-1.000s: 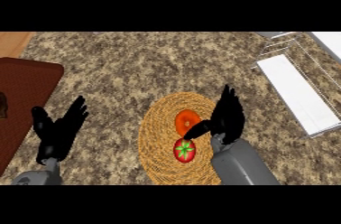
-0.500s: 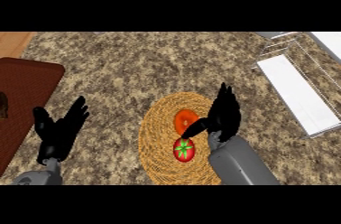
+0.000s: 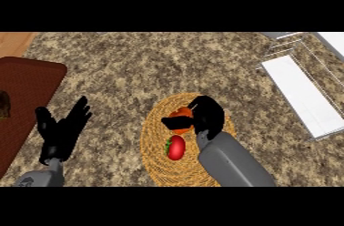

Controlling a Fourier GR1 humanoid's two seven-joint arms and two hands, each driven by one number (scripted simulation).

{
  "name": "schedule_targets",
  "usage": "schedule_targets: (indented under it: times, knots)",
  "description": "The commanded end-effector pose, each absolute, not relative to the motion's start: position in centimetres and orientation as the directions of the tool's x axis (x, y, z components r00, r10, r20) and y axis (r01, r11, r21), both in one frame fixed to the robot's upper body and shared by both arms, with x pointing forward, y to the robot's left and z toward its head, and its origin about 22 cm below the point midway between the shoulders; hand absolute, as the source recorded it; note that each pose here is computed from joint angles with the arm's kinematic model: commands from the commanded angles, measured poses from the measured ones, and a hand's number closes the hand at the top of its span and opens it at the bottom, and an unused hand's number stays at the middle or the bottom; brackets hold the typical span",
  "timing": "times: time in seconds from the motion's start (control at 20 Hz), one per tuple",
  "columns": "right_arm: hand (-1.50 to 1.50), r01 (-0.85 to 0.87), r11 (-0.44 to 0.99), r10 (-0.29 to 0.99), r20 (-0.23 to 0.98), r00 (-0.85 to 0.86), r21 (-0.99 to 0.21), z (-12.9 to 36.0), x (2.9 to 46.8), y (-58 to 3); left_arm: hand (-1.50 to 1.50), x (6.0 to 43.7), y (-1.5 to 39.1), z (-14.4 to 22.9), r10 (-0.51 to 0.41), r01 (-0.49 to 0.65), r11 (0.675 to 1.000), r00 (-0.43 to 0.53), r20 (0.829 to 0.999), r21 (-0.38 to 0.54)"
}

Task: Pick the squash from the placemat and place it in the tiered shelf

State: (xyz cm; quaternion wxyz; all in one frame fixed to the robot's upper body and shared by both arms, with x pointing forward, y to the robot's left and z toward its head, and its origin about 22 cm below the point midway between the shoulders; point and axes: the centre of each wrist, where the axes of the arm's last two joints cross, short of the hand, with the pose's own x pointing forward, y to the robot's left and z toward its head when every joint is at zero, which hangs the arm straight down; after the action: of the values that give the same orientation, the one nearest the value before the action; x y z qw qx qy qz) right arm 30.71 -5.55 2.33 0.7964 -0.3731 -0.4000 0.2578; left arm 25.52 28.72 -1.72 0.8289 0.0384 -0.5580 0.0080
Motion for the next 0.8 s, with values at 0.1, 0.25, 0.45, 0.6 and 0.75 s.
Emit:
schedule_targets:
  times: [0.1, 0.25, 0.45, 0.6, 0.75]
  knots:
    - [1.5, 0.022, 0.62, 0.538, 0.446, 0.715, -0.784, 2.9, 33.9, -6.7, 0.0, 24.1, 30.0, -3.2, -0.023, -0.057, 0.997, 0.435, 0.9, 0.053]
    - [1.5, 0.161, 0.642, 0.372, 0.489, 0.789, -0.749, 5.0, 37.8, -11.8, 0.0, 24.9, 28.4, -2.6, -0.009, -0.073, 0.996, 0.423, 0.906, 0.044]
    - [1.5, 0.246, 0.573, 0.34, 0.5, 0.796, -0.782, 8.5, 41.1, -11.5, 0.0, 25.9, 29.4, -0.7, -0.02, -0.055, 0.997, 0.408, 0.913, 0.046]
    - [1.5, 0.382, 0.535, 0.339, 0.605, 0.721, -0.754, 10.3, 41.6, -9.4, 0.0, 24.9, 28.6, -2.9, -0.014, -0.06, 0.997, 0.447, 0.894, 0.045]
    - [1.5, 0.468, 0.424, 0.399, 0.624, 0.672, -0.775, 15.6, 43.3, -8.6, 0.0, 24.9, 29.5, -2.8, -0.029, -0.065, 0.996, 0.442, 0.896, 0.064]
